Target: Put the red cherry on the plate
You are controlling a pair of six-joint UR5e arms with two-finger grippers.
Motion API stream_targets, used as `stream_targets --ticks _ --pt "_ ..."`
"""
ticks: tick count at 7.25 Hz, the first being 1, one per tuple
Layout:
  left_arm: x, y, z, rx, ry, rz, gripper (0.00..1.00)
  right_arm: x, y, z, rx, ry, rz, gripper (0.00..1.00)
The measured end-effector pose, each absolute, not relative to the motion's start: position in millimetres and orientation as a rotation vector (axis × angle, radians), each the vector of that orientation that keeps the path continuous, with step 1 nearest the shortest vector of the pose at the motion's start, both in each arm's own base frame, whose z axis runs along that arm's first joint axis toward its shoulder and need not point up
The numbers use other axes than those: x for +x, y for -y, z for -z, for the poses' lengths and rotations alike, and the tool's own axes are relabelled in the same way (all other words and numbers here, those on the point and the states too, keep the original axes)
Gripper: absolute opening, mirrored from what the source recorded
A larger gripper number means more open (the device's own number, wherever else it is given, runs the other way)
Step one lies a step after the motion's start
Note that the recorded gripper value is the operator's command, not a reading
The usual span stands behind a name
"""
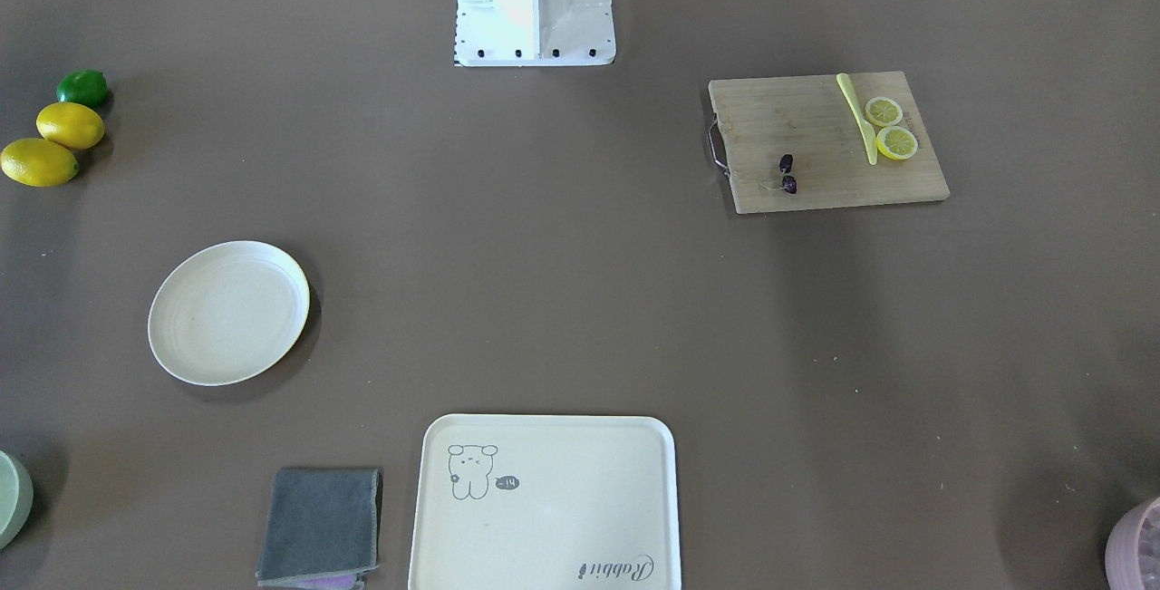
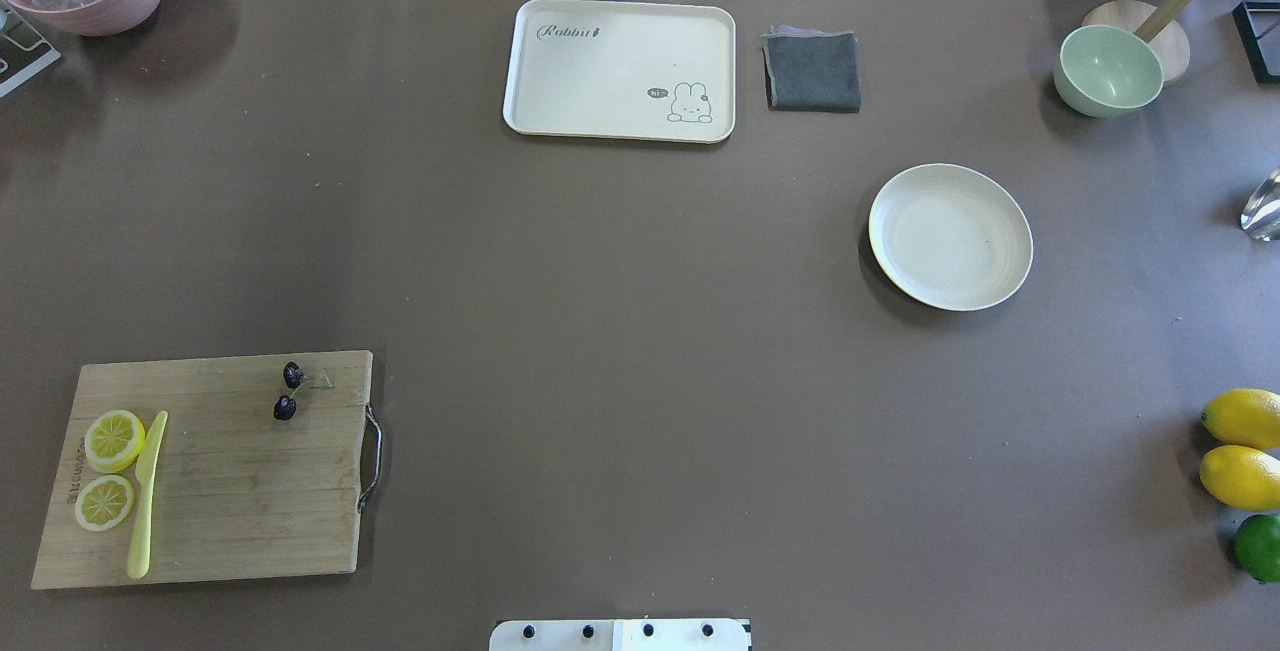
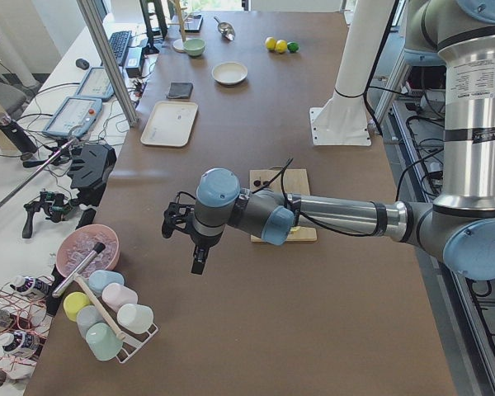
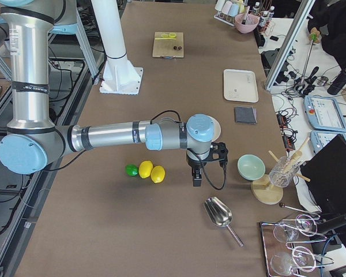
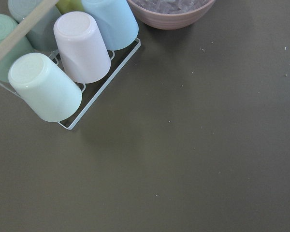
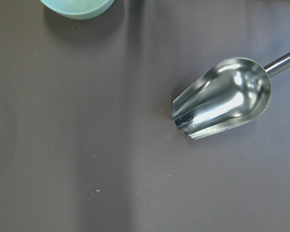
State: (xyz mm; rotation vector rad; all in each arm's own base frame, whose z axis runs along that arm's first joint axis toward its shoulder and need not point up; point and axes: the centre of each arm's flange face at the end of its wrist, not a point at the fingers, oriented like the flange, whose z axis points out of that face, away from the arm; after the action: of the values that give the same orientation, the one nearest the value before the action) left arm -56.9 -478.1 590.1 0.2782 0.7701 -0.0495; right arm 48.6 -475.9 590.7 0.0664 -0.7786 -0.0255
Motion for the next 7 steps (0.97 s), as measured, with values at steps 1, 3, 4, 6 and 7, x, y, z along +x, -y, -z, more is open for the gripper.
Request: stream_targets --ticks 1,3,4,6,7 --pt "-57.3 475.9 -592.7 0.274 -0.77 0.052 0.98 48.7 476.7 -589.7 0.068 0.779 0.026 1.0" --pt "-57.7 471.6 -597.7 0.264 -0.769 0.058 0.98 48.6 478.4 -586.7 0.075 0.78 0.028 1.0" --pt "-57.7 470.4 -598.8 0.261 -0.769 0.059 0.98 48.6 478.6 -585.6 0.077 0.78 0.029 1.0" --pt "-57.8 469.8 -599.5 0.26 -0.769 0.06 0.98 48.6 478.9 -583.8 0.082 0.78 0.032 1.0" --pt "-57.7 469.8 -600.2 0.259 -0.769 0.06 0.98 48.5 479.0 -583.3 0.084 0.78 0.033 1.0"
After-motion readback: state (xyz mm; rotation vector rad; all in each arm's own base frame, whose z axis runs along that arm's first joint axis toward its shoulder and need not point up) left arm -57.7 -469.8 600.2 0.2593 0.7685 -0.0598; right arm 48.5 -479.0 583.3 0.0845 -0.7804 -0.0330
